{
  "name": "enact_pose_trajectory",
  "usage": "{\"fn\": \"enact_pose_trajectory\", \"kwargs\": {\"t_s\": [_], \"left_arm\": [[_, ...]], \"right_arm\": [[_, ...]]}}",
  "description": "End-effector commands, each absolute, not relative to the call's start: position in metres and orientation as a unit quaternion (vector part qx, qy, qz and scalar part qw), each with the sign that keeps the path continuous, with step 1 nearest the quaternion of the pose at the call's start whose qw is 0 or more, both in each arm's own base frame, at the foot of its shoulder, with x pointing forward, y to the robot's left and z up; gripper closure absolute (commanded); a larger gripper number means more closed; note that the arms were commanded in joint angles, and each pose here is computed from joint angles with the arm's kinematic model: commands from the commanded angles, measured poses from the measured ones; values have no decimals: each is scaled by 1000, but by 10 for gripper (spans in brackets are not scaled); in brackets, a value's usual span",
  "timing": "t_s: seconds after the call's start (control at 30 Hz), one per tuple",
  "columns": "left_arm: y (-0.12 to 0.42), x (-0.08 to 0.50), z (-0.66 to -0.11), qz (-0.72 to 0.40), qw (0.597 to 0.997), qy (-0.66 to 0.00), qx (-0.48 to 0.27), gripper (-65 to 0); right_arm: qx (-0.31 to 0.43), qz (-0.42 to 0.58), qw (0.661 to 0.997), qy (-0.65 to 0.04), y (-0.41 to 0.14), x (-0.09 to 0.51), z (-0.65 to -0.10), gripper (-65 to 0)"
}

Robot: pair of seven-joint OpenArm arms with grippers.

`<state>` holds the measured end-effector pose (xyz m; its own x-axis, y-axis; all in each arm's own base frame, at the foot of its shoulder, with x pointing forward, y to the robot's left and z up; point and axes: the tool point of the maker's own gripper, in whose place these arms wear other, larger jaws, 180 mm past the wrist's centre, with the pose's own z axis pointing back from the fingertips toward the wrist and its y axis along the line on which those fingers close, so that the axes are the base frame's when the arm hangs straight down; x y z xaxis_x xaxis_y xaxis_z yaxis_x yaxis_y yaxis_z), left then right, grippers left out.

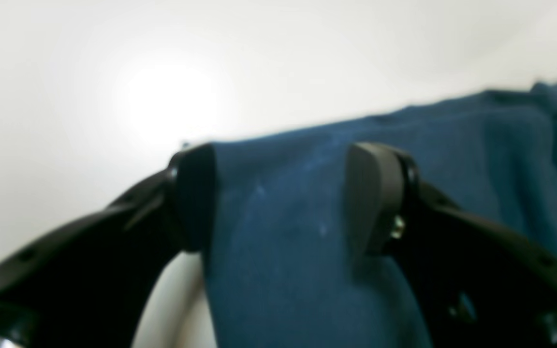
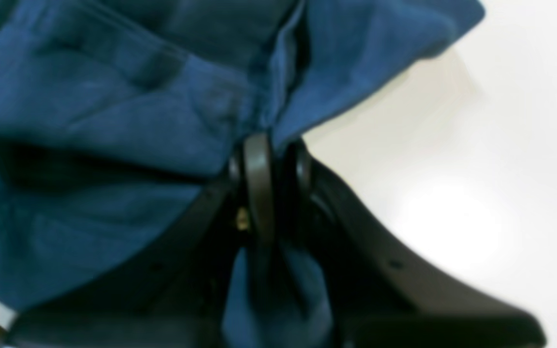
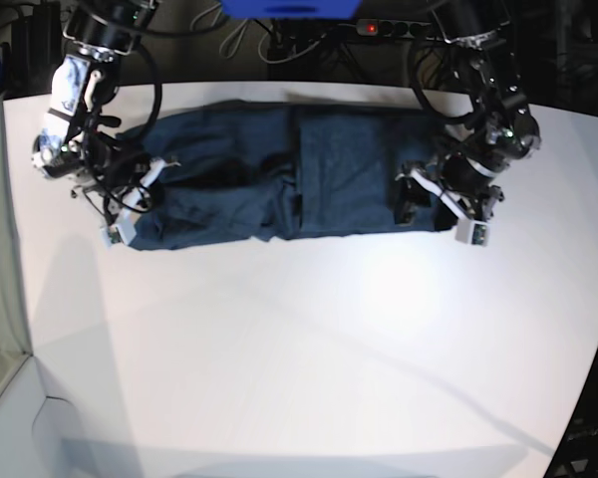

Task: Layout the t-shirt on the table in an organized manner, then fold the t-shirt properly
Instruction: 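Lift the strip end with the right gripper and fold it over toward the left gripper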

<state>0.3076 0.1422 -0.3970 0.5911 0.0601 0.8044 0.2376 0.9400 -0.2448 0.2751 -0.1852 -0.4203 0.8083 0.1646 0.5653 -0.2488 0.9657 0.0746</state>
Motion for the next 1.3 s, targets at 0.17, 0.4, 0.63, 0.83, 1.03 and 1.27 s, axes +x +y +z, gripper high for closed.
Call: {"fn": "enact_pose_trajectory", "kwargs": {"t_s": [0.17, 0.4, 0.63, 0.83, 1.03, 1.27], "left_arm": [[147, 319, -360, -47, 846, -504, -169, -414], [188, 305, -358, -19, 851, -509, -130, -414], [219, 287, -378, -26, 873, -475, -105, -414], [223, 275, -387, -30, 883, -459, -98, -414], [224, 277, -400, -40, 895, -437, -82, -414], [225, 279, -419, -30, 905, -415, -86, -414]], "right_arm": [[45, 122, 916, -381, -181, 305, -361, 0], [36, 124, 902, -413, -163, 302, -328, 0], [81, 201, 877, -430, -96, 303, -313, 0], [131, 295, 826, -462, -21, 308, -286, 0], [183, 373, 773, -480, 45, 293, -267, 0], [222, 464, 726, -457, 99, 255, -268, 0]]}}
